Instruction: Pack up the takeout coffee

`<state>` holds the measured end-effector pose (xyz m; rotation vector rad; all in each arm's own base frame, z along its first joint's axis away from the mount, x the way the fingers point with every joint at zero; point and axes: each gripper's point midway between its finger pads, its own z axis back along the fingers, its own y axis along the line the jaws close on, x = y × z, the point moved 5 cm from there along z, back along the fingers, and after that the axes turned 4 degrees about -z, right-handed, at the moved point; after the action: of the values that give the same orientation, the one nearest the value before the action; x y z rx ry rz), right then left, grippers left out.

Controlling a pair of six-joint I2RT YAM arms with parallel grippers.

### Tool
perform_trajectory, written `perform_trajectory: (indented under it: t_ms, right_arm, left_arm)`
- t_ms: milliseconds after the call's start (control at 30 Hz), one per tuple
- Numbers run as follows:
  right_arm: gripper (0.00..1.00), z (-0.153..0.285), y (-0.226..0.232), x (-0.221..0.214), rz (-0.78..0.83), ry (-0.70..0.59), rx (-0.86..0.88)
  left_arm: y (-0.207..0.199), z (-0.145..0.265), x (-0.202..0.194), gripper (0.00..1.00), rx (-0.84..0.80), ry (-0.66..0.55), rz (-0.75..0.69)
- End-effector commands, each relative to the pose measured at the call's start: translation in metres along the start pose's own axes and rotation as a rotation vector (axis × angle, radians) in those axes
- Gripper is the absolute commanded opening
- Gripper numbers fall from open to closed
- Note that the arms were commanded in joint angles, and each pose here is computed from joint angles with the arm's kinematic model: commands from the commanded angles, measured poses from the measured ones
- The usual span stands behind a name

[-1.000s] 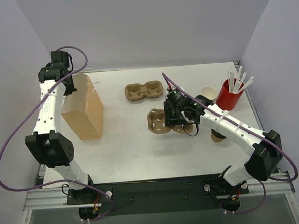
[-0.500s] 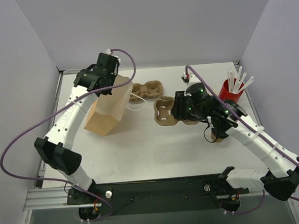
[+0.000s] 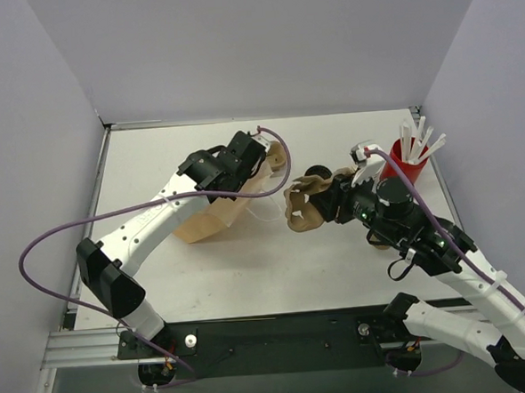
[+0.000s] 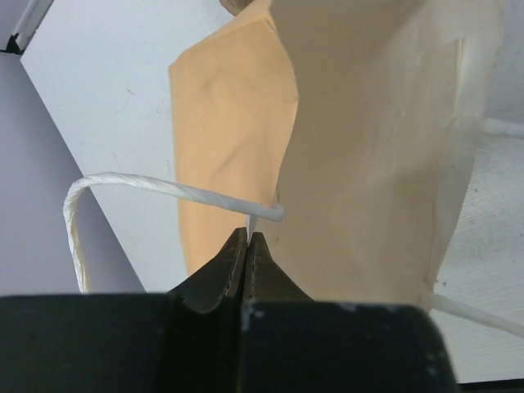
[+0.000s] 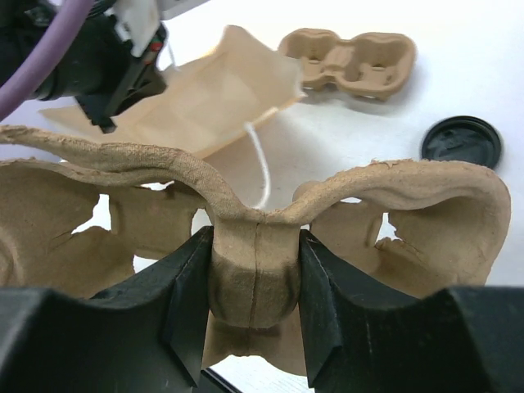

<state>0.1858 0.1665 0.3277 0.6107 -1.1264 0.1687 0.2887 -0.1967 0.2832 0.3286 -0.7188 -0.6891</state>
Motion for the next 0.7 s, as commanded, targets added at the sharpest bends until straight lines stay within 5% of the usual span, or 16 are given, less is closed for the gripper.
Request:
perform_trajectory:
  t_ms: [0,667]
  right_arm:
    - [0.36,0.002,0.029,0.010,0.035,-0.118,0.232]
    - [0.36,0.001,0.112,0.015,-0.044,-0.129,0.769]
  left_arm:
    - [-0.003,0.021,0.006,0.00,-0.055,-0.124,0.075]
    - [-0.012,0.063,-0.001,0.00,-0.273,-0.290,0.160]
